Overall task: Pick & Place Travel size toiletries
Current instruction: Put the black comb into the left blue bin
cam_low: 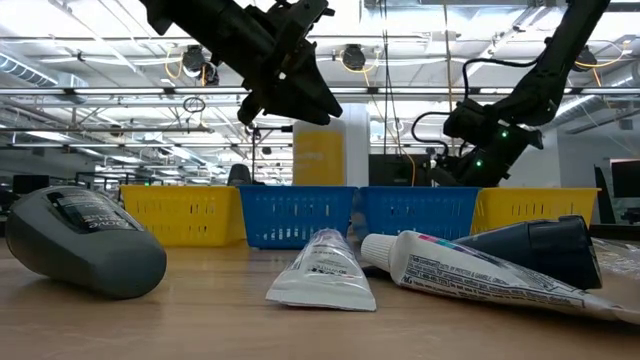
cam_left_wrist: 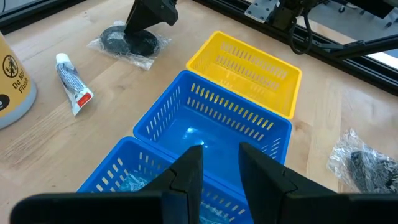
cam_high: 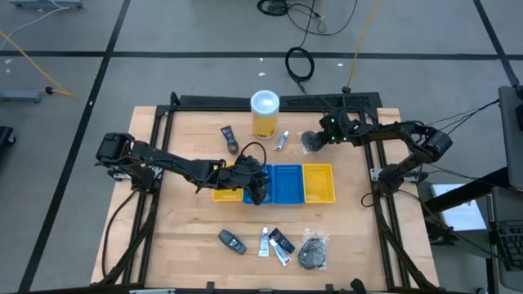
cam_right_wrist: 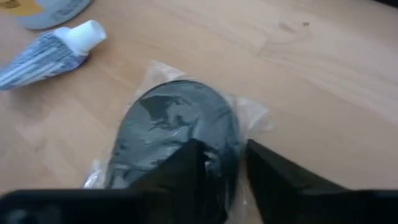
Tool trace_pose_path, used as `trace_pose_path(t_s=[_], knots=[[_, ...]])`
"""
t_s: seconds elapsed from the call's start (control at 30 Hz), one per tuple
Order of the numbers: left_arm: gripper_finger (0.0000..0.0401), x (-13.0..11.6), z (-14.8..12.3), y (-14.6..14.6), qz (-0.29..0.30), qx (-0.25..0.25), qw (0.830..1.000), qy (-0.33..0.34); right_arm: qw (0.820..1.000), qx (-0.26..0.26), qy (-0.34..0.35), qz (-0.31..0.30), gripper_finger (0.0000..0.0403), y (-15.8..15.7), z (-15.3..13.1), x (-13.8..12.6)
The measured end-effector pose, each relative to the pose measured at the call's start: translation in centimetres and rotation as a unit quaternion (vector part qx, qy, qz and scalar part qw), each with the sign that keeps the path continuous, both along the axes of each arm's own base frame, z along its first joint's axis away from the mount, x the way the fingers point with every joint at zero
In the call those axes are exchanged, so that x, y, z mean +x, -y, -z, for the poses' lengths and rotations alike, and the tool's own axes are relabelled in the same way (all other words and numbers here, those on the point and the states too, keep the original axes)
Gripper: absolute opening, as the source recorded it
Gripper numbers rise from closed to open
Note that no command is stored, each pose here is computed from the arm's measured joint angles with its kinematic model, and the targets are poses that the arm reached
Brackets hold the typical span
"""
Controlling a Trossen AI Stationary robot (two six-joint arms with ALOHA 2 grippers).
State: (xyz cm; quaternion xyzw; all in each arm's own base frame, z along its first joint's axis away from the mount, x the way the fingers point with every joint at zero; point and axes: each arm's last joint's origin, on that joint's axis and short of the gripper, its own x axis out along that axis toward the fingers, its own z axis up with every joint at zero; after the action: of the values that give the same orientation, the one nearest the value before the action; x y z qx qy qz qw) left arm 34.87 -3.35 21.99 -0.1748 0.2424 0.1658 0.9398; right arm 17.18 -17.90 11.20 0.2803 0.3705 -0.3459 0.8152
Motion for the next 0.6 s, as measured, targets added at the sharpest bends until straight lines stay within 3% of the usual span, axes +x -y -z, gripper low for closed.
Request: trace_pose_path(t_s=[0.1,0.17,0.6], knots=[[0.0104,0.0,0.0,0.0,0.0,0.0,1.0,0.0,1.0,-0.009,-0.005,-0.012,0.0034,0.0,0.0,0.0],[0.0104,0.0,0.0,0.0,0.0,0.0,1.0,0.0,1.0,-0.015,-0.01,-0.021,0.0011,0.0,0.0,0.0],[0.0104,0.0,0.0,-0.1,-0.005,0.0,1.0,0.002,0.999,-0.041,0.018,-0.027,0.0,-0.6,-1.9,0.0]])
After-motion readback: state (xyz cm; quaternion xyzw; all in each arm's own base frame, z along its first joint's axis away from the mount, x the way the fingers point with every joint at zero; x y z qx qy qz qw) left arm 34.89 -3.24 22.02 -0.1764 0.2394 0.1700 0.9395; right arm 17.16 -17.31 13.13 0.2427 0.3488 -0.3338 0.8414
